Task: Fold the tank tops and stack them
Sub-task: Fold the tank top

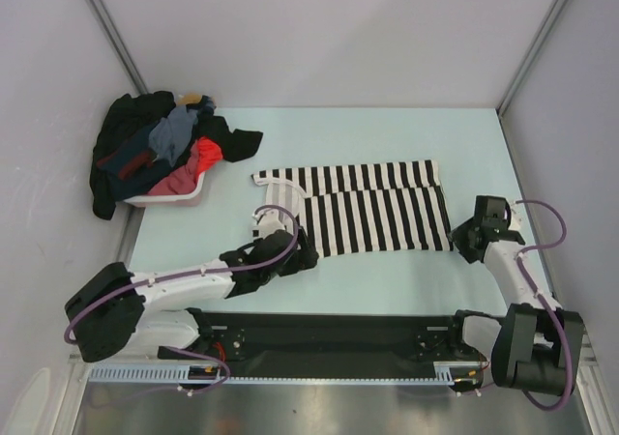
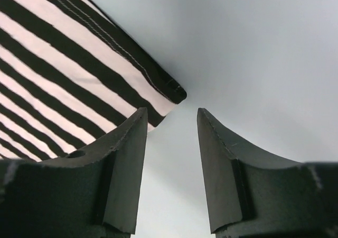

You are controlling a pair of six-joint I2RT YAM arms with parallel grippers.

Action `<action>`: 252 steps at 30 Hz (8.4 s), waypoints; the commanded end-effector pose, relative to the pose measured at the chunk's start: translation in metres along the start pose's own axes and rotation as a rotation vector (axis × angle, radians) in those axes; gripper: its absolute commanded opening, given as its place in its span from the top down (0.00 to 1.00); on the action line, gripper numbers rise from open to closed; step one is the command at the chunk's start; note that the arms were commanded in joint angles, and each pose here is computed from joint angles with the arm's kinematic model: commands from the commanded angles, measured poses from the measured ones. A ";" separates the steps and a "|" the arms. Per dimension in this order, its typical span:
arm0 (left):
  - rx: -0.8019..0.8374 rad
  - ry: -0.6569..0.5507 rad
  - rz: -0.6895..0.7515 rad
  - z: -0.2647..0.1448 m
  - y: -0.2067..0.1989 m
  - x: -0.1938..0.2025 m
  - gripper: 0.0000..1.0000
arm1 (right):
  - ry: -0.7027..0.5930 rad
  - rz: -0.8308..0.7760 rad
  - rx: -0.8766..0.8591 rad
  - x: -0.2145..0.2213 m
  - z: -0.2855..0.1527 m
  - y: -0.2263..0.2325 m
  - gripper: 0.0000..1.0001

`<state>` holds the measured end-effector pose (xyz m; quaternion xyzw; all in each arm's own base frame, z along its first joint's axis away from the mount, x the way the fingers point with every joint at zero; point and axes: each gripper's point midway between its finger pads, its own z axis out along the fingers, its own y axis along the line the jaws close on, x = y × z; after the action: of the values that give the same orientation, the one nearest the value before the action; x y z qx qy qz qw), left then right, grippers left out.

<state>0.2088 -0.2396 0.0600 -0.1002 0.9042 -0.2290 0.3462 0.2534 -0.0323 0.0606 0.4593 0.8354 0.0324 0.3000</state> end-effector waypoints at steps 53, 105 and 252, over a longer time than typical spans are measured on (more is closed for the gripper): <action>-0.097 0.041 0.085 0.021 -0.031 -0.012 1.00 | -0.022 -0.081 -0.036 -0.016 0.002 0.036 1.00; -0.181 0.099 0.115 0.135 -0.001 -0.130 1.00 | 0.021 -0.066 0.024 -0.078 0.108 0.140 1.00; -0.312 -0.068 -0.059 0.091 0.155 -0.210 1.00 | 0.176 -0.197 0.086 0.070 0.024 0.038 1.00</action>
<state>0.3929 -0.0697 0.0318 -0.2000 0.9155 -0.1063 0.3324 0.3091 0.0279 0.0214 0.3800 0.8913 0.0285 0.2459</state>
